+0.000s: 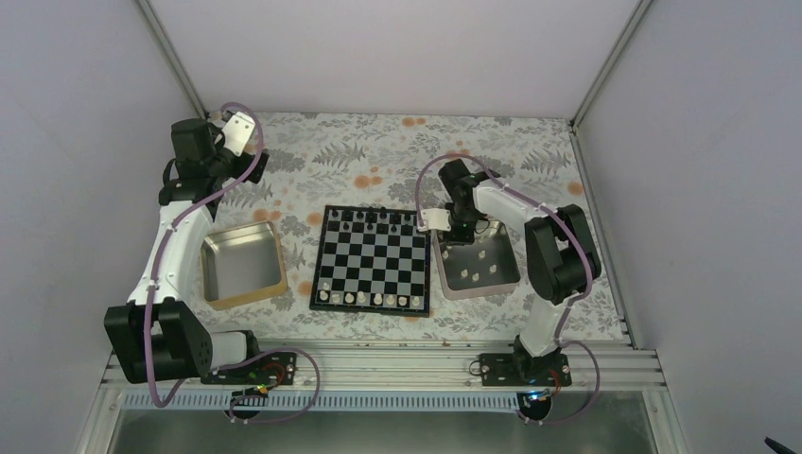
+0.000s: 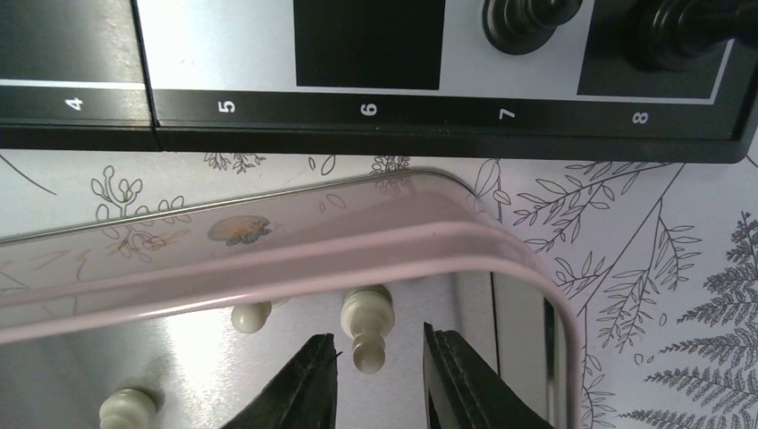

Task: Set up the chess pieces on the board
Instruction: Pick up the chess piece from the storage box.

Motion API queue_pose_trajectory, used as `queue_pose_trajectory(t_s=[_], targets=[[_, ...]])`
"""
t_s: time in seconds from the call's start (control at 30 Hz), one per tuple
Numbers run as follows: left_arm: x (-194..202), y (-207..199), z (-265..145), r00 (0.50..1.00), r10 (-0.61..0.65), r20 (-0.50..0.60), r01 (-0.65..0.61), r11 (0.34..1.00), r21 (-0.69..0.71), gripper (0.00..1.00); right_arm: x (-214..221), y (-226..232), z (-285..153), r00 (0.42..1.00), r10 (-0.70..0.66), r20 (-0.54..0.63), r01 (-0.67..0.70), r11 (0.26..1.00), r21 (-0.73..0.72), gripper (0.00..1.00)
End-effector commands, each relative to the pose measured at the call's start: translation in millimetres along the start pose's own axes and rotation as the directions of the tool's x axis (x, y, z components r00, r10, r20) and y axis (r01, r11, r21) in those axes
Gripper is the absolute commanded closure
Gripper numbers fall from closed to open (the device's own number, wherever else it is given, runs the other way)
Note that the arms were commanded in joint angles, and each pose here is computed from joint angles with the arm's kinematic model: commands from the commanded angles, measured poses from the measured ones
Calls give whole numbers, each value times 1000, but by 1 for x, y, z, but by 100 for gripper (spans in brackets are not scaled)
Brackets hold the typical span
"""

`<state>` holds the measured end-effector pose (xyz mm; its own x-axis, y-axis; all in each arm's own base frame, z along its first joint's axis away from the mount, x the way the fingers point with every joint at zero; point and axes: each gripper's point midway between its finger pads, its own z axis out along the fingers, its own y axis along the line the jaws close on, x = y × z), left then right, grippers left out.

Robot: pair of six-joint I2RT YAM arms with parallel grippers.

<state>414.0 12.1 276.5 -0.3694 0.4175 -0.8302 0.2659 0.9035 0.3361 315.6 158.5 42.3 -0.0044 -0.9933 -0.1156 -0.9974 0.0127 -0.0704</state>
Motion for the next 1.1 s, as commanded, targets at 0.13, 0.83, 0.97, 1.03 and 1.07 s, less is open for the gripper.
queue_pose_trajectory(t_s=[0.13,0.83,0.97,1.03,1.07], targets=[[-11,6,-2,1000,0,30,1,1000,-11,0,2,-6,3,1000,8,11,-8,1000,-3,73],[-13,3,-6,999,2,42,-3,1000,2,0,-1,-4,-21,999,30,14,-30,1000,-4,96],[-15,3,-7,999,4,48,-4,1000,2,0,-17,5,-42,1000,-3,-21,4,1000,12,96],[-16,3,-9,999,5,54,-5,1000,0,0,-32,8,-54,999,-30,-30,31,999,31,96],[-17,3,-10,998,6,57,-6,1000,1,0,-41,10,-61,998,-47,-28,48,998,40,95]])
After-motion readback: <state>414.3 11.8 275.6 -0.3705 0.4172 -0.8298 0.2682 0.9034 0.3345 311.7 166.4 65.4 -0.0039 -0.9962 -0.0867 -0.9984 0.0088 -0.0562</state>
